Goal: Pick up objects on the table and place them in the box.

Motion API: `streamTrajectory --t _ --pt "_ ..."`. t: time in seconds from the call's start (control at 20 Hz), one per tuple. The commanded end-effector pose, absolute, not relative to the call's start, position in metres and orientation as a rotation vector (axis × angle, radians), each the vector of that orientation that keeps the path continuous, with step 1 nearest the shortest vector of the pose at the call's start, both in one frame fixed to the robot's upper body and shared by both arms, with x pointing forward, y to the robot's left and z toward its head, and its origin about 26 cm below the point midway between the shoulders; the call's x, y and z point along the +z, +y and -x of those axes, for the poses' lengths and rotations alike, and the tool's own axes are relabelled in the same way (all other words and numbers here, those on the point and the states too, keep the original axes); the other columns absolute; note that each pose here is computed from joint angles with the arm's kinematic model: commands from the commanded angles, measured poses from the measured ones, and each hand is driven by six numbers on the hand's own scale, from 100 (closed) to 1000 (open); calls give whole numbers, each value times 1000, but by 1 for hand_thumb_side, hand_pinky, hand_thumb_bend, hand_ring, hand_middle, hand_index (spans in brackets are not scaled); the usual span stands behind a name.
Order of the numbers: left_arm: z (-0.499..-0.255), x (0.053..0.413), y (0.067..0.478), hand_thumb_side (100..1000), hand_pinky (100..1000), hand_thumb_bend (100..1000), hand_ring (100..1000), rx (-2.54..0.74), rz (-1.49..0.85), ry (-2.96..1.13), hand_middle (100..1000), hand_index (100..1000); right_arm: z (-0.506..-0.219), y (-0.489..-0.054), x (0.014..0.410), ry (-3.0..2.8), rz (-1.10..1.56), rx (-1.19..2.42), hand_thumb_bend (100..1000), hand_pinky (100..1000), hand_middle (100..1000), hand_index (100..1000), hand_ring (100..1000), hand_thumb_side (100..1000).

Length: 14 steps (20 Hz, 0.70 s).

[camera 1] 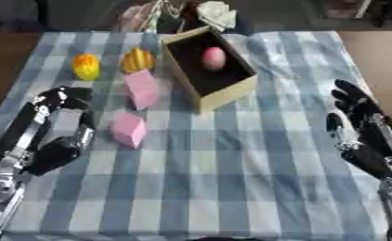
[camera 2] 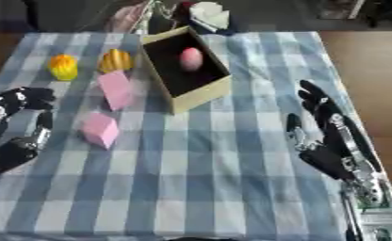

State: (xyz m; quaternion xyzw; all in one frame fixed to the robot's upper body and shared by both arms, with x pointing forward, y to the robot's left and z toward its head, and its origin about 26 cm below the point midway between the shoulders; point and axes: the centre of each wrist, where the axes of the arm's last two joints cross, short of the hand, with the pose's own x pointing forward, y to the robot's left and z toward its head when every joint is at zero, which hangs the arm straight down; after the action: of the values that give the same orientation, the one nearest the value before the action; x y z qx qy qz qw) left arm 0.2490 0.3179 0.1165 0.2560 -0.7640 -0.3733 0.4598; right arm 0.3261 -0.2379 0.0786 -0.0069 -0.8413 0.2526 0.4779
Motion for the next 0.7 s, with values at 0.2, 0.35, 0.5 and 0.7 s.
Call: streamTrajectory --t 0.2,0.35,0.5,0.7 --pt "-249 132 320 486 762 237 723 -1271 -663 -1772 741 845 -326 -242 87 -2066 34 669 100 1000 1000 1000 1000 418" --pt "-255 136 317 431 764 327 729 -1418 -678 -1690 755 846 -326 -243 86 -2061 34 680 100 1000 1000 1000 1000 417" --pt "-266 144 319 423 767 423 744 -1566 -720 -1604 774 855 -326 -243 86 -2058 29 687 100 1000 1000 1000 1000 413" --pt "-282 160 327 407 770 485 756 -1748 -807 -1478 787 860 -326 -241 85 -2058 18 688 100 1000 1000 1000 1000 416"
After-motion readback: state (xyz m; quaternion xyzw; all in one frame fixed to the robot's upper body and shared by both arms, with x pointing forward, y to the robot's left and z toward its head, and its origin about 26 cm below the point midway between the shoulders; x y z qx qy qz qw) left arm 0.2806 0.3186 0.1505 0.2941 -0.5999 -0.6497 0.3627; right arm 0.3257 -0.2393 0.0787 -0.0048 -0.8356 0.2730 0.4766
